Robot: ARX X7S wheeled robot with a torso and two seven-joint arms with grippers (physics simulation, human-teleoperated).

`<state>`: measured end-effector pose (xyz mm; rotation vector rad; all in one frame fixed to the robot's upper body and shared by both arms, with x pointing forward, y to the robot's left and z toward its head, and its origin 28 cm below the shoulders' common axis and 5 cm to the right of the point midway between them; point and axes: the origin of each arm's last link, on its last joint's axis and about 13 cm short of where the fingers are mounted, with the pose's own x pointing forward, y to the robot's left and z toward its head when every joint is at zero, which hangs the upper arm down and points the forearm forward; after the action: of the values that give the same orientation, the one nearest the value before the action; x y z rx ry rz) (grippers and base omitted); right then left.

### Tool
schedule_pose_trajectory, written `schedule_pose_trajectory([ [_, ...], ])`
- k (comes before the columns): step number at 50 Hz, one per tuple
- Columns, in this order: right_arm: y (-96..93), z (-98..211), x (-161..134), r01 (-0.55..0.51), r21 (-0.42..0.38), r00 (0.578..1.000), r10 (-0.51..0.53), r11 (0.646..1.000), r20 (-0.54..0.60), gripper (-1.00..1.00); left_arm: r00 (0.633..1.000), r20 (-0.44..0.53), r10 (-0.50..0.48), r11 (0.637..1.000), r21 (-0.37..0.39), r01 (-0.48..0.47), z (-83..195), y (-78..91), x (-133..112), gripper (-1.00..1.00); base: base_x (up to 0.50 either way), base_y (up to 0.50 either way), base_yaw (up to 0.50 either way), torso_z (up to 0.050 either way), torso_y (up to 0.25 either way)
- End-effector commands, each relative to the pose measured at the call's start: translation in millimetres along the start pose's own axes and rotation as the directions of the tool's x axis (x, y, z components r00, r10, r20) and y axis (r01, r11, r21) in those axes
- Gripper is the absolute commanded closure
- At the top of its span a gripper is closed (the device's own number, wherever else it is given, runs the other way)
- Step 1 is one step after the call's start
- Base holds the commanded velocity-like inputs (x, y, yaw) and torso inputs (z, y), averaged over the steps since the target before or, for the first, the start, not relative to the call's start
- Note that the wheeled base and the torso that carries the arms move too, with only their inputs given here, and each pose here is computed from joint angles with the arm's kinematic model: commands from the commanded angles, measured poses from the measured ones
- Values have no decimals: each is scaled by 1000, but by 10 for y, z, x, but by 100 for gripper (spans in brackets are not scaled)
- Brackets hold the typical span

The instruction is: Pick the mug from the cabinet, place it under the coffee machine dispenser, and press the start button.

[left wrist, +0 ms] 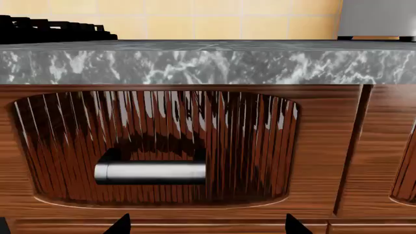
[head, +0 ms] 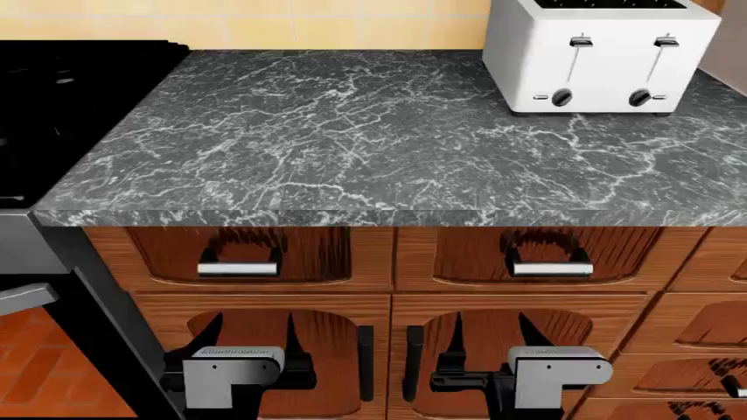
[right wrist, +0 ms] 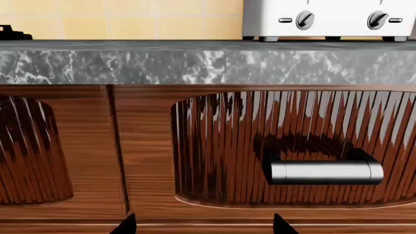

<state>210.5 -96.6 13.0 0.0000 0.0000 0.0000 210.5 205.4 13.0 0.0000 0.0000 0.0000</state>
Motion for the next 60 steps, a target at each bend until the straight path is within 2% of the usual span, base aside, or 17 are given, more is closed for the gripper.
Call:
schedule_pose_trajectory([
  [1,3,-2,-1,-3,-4,1000,3,1000,-4,-100,1000,-2,-3,1000,7,3,-1,-1,0,-100,0,0,0,0,0],
  [11,-5,43,33,-26,-11,999,25,1000,-24,-100,1000,-14,-16,1000,16,16,62,-1,-3,-100,0,0,0,0,0],
  [20,-62,350,66,-22,-50,998,25,999,66,-100,999,47,-22,1000,20,21,297,43,-31,-100,0,0,0,0,0],
  [28,-71,561,59,-23,-71,990,33,997,136,-100,993,112,-43,999,21,41,625,102,15,-100,0,0,0,0,0],
  [39,-193,1071,62,-55,-44,981,62,998,185,-100,973,227,-46,999,-11,50,1193,237,82,-100,0,0,0,0,0],
  [52,-396,1635,205,-91,-26,976,94,996,197,-100,956,287,-63,998,41,54,1589,351,222,-100,0,0,0,0,0],
  [55,-431,1716,238,-89,-13,977,89,996,196,-100,960,269,-83,997,9,83,1653,365,247,-100,0,0,0,0,0],
  [60,-450,1815,285,-99,-9,976,98,995,196,-100,958,268,-99,995,9,100,1764,391,293,-100,0,0,0,0,0],
])
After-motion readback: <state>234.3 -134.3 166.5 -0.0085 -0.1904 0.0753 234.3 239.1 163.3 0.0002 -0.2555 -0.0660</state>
